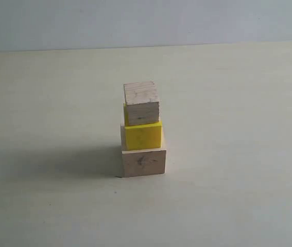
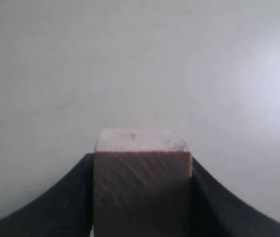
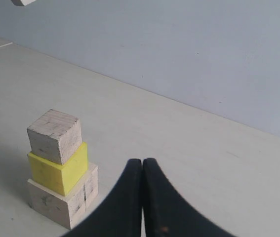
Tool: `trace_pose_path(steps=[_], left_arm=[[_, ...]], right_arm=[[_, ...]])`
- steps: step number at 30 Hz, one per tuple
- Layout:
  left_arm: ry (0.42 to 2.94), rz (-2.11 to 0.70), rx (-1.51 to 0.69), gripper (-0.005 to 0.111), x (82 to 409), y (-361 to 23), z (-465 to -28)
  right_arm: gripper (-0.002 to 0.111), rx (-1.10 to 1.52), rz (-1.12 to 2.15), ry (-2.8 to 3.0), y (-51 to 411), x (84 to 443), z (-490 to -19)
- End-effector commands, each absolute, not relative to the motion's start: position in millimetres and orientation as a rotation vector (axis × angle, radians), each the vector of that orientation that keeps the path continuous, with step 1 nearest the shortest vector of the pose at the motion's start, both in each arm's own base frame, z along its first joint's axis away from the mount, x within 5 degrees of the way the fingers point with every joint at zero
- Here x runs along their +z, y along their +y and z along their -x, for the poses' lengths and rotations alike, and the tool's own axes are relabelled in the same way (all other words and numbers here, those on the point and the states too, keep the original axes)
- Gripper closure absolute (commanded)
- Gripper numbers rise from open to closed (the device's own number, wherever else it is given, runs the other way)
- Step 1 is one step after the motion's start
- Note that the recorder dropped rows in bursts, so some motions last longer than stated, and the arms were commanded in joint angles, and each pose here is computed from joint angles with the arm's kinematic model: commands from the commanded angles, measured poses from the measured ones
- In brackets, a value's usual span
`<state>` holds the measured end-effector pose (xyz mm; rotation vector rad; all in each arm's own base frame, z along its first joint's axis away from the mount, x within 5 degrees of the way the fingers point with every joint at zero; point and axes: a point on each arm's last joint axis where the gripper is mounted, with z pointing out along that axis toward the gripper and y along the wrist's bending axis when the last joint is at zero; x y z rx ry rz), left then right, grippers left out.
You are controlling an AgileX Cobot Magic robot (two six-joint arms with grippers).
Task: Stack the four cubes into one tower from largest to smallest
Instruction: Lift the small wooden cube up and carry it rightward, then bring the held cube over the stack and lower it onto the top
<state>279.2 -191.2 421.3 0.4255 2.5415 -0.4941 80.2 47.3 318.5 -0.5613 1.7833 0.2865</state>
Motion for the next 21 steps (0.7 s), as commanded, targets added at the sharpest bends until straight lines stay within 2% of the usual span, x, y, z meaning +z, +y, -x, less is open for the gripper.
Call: trace_pose_path(steps=[1,10,21], left_arm=[[2.551,-0.493,-0.525,0.107,418,-208,-263],[2.627,-0.556,-0.56,0.107,399,-249,-239],[2.767,-0.33,-0.503,0.107,367,-282,-236]], right_arm=[[0.108,0.295,0.555,1.783,47,317,-79],[0.108,0.301,0.556,1.775,47,318,-79],[0.108,0.301,0.556,1.775,47,318,-79]])
